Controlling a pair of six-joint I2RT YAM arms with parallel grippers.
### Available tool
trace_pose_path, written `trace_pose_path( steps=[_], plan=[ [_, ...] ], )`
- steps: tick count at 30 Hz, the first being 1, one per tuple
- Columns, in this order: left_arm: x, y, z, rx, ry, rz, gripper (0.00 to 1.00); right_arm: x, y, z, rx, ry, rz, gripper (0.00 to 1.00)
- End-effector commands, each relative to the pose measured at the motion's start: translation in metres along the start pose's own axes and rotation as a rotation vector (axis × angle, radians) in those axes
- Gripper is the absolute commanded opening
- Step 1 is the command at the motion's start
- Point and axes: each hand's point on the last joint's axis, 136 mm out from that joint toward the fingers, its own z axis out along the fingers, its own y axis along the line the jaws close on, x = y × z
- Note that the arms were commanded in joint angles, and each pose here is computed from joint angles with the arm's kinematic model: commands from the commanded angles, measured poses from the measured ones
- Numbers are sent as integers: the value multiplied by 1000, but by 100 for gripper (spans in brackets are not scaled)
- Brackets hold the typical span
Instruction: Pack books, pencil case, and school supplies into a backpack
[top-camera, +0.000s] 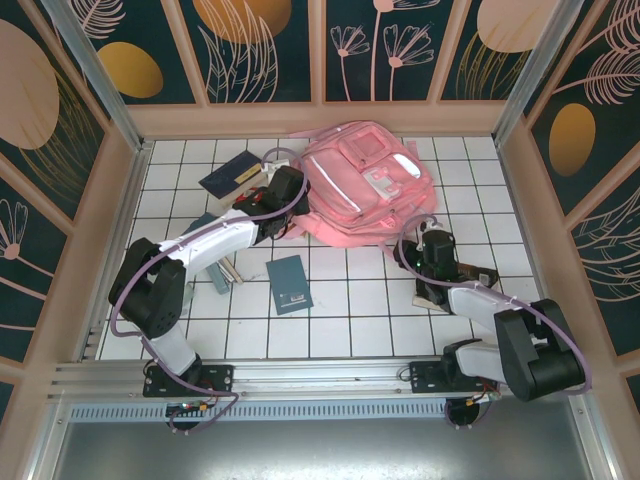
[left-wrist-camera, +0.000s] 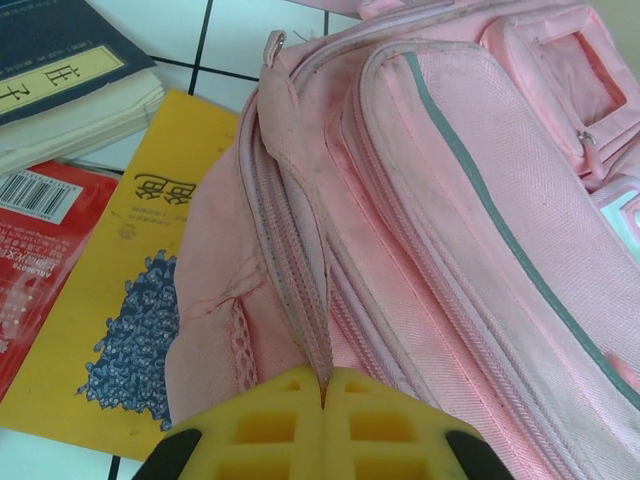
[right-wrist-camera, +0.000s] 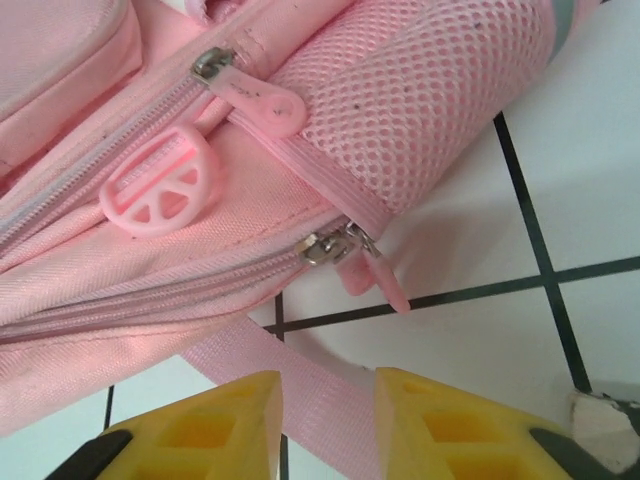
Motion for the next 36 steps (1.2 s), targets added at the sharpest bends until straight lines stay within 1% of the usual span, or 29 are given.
trace_pose_path(
  steps=[1, 9, 13, 16, 19, 22, 26, 30, 35, 36],
  plan=[
    [-41, -17, -18, 39, -101, -44, 0, -19, 13, 2, -62, -81, -1, 30],
    [-59, -28, -32, 77, -119, -63, 0, -27, 22, 9, -131, -100, -6, 33],
    [-66, -33, -37, 90, -128, -71, 0, -26, 17, 19, -150, -51, 41, 33],
    [-70, -36, -39, 99, -130, -76, 0, -21, 11, 29, -133, -11, 65, 32],
    [-72, -38, -42, 106, -132, -78, 0, -21, 6, 37, -109, -5, 73, 32],
    [-74, -39, -43, 111, -135, -82, 0, -27, 2, 39, -90, -32, 75, 29],
    [-72, -38, -42, 111, -131, -83, 0, -36, 7, 37, -114, -77, 76, 26],
    [-70, -41, -41, 125, -119, -87, 0, -40, 4, 41, -90, -86, 82, 32],
    [-68, -43, -41, 138, -111, -95, 0, -44, -4, 46, -47, -109, 95, 33],
    [-68, -44, -41, 141, -111, -95, 0, -47, -5, 46, -43, -121, 93, 26]
  ],
)
